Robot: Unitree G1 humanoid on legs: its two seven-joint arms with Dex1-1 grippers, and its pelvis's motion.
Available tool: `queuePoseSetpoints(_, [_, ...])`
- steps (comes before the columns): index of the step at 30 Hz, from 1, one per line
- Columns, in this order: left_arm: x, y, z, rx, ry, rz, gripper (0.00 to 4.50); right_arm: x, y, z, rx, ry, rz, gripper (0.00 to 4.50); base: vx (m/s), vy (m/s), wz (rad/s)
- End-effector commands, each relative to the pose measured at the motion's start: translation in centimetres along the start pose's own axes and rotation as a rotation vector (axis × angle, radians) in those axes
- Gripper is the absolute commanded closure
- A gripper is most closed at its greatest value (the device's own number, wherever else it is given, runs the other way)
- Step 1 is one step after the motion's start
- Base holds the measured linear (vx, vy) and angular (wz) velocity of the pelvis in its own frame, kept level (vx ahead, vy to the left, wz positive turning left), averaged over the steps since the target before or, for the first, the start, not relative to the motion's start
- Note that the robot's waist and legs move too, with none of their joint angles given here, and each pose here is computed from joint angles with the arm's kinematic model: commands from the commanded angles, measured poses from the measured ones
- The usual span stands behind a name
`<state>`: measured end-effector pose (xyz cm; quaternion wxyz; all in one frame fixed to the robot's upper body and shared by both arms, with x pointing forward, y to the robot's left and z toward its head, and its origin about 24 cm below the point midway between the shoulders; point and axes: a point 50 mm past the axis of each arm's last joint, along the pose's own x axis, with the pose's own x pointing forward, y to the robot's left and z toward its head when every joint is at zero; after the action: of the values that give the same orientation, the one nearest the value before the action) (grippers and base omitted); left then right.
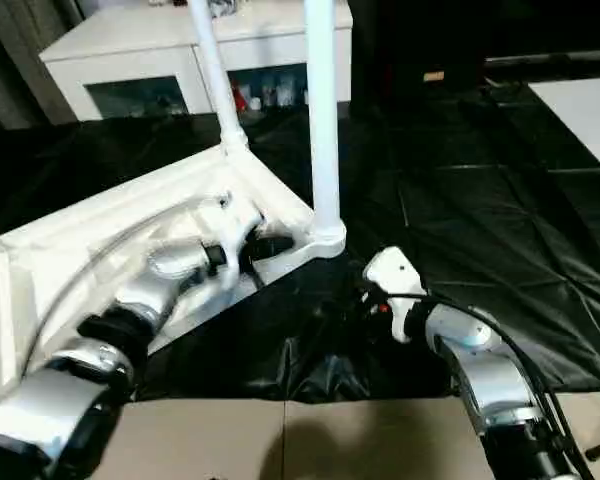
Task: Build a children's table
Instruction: Rotate leg to tighten, then rotate table base
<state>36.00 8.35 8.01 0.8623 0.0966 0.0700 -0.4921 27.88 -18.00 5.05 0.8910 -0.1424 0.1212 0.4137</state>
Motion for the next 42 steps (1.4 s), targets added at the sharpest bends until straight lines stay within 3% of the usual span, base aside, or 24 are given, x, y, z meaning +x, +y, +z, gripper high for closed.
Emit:
queuePoseSetpoints(1, [-2.1,-0.1,-1.4,-0.037,0.072,-0.081,3.59,0.3,0.7,0.5,-0.002,-0.019,0.031,0.56,0.000,0.000,0.00])
queuePoseSetpoints(8, [-6.3,-1.6,-3.1,-0.095,0.218,-0.232,2.95,1.4,1.1,1.3,0.007,-0.063,0.020,0.56,0.000,0.000,0.00])
queuePoseSetpoints(14, [-10.1,-3.0,-4.3,-0.114,0.394,-0.219,2.48,3.6,0.3,3.7,0.052,-0.177,-0.064,0.56,0.000,0.000,0.00])
queuePoseSetpoints(19, [-10.7,-2.8,-4.6,-0.110,0.434,-0.144,1.98,4.6,0.0,5.1,0.059,-0.239,-0.099,0.56,0.000,0.000,0.00])
queuePoseSetpoints(20, [-11.0,-2.6,-4.6,-0.113,0.443,-0.079,1.74,5.4,-0.7,6.3,0.069,-0.290,-0.162,0.56,0.000,0.000,0.00])
queuePoseSetpoints(22, [-11.0,-2.6,-4.6,-0.113,0.443,-0.079,1.69,5.4,-0.7,6.3,0.069,-0.290,-0.162,0.56,0.000,0.000,0.00])
queuePoseSetpoints(25, [-11.1,-2.6,-4.9,-0.103,0.476,-0.020,1.53,6.2,-2.9,7.6,0.117,-0.322,-0.296,0.56,0.000,0.000,0.00])
queuePoseSetpoints(29, [-10.9,-2.6,-5.3,-0.088,0.487,0.019,1.18,6.2,-5.6,7.3,0.132,-0.277,-0.441,0.56,0.000,0.000,0.00])
queuePoseSetpoints(32, [-10.9,-2.6,-5.3,-0.087,0.485,0.030,0.81,6.1,-6.2,7.3,0.150,-0.276,-0.467,0.56,0.000,0.000,0.00])
queuePoseSetpoints(35, [-10.7,-2.5,-5.2,-0.075,0.472,0.064,0.59,6.1,-7.8,7.6,0.190,-0.276,-0.521,0.56,0.000,0.000,0.00])
queuePoseSetpoints(38, [-10.7,-2.5,-5.1,-0.070,0.461,0.075,0.33,6.5,-7.8,7.8,0.197,-0.279,-0.499,0.56,0.000,0.000,0.00])
queuePoseSetpoints(42, [-10.9,-2.8,-4.9,-0.075,0.417,0.092,0.07,7.6,-6.4,7.7,0.156,-0.243,-0.346,0.56,0.000,0.000,0.00])
